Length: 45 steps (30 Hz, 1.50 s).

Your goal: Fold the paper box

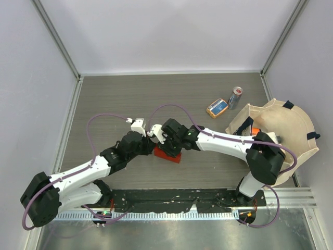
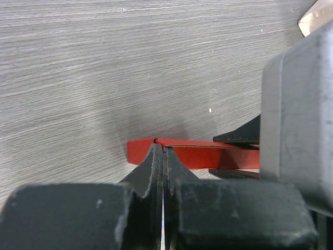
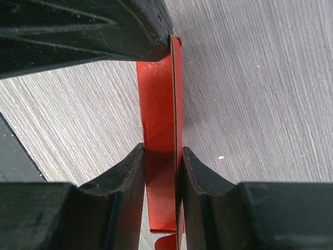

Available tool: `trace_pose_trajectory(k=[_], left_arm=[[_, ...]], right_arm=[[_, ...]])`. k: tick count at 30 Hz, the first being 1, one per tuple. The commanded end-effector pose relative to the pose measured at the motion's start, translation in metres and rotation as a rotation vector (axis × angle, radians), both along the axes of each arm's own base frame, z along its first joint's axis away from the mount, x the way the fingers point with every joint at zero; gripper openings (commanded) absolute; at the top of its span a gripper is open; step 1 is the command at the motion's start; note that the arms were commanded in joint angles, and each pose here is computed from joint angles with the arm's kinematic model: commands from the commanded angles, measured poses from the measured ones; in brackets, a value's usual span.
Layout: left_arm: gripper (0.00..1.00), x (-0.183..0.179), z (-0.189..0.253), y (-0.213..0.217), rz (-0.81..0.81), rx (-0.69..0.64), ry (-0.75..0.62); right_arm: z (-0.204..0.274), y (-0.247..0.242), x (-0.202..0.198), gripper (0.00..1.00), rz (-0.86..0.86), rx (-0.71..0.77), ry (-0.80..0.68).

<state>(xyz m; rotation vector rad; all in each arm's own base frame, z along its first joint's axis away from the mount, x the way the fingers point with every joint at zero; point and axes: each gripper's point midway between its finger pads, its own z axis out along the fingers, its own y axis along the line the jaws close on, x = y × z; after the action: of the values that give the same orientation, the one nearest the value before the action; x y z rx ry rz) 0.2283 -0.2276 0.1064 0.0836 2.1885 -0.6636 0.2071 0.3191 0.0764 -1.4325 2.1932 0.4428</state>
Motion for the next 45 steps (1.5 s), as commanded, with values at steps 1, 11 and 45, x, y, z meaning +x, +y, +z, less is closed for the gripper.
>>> trace_pose_trajectory(k=[1,11,45], left_arm=[[0.0,-0.012,-0.022,0.017,0.005,0.106,0.025],[0.0,-0.009,-0.016,0.017,-0.035,0.193,-0.077],[0.0,-0.001,-0.002,0.018,0.072,0.166,-0.076]], right_arm=[[0.02,-0.003,0.033,0.29,-0.08,0.04,-0.177],[0.014,0.003,0.019,0.31,0.002,0.063,-0.129],[0.08,-0.054,-0.015,0.38,-0.738,0.268,0.144]])
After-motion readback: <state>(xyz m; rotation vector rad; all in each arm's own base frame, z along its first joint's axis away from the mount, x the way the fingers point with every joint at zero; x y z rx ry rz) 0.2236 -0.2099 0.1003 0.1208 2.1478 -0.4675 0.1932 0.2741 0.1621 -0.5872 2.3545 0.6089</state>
